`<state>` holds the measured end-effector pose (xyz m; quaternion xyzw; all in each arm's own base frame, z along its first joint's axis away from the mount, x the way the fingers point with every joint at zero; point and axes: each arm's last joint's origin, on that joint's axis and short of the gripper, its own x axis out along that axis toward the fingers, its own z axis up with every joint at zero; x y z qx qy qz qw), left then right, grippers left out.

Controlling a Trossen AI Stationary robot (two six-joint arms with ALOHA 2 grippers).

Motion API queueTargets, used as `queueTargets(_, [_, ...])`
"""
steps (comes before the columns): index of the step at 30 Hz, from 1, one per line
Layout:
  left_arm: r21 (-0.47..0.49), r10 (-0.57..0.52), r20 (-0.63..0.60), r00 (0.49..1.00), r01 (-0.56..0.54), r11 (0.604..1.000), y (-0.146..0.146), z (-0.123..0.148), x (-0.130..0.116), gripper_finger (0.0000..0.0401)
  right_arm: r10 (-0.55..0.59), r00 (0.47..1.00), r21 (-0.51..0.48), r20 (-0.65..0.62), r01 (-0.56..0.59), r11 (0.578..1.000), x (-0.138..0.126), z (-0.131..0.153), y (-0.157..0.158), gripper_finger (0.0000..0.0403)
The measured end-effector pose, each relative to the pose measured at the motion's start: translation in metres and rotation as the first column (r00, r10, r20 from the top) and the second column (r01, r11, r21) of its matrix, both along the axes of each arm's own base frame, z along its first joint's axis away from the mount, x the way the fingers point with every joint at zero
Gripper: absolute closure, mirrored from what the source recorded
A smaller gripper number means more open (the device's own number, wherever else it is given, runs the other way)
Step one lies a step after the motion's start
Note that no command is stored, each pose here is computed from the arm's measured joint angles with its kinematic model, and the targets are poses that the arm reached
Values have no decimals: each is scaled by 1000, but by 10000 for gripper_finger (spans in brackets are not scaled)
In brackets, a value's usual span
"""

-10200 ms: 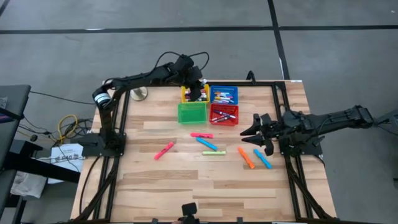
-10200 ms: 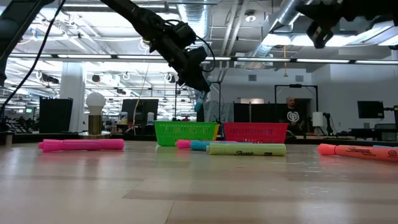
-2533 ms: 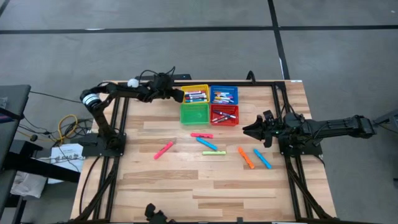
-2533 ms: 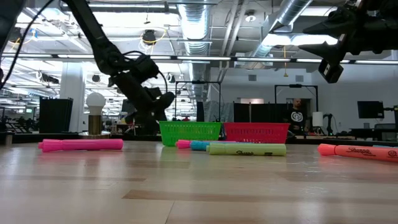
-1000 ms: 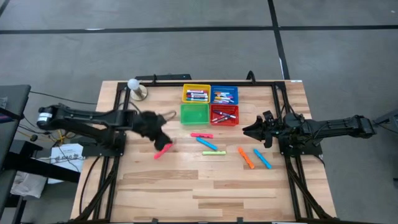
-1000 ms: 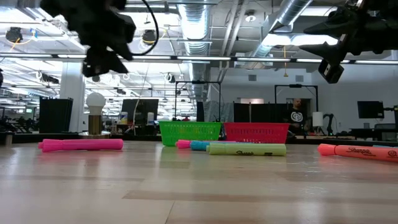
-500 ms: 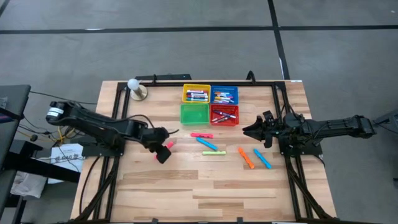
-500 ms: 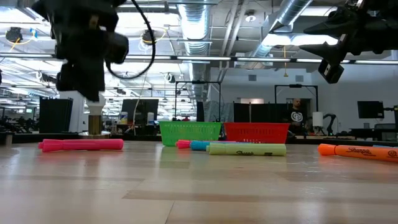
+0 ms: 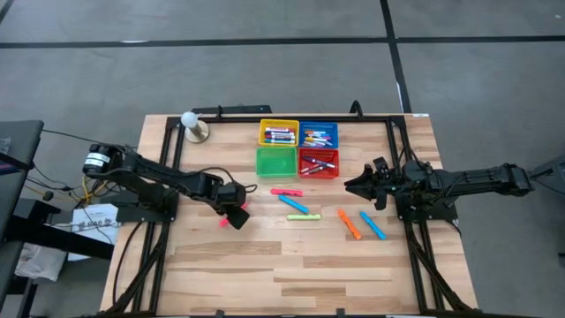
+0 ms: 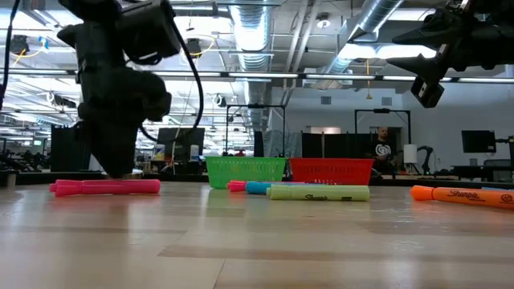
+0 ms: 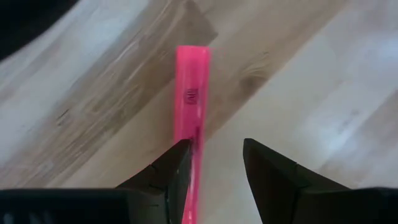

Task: Pick & Place Markers
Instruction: Put the bottom large pink highlighter pen into the green bin

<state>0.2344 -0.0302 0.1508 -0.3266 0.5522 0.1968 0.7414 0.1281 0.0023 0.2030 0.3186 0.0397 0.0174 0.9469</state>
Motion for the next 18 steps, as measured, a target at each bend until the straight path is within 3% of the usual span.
queueTargets(14, [72, 13, -123, 992, -4, 997, 0, -29, 7, 254, 0, 1000, 0, -1, 0, 1000, 0, 0, 0, 280])
queueTargets(18, [100, 20, -120, 993, -8, 995, 0, -30, 7, 276, 0, 1000, 0, -2, 0, 1000, 0, 0, 0, 280])
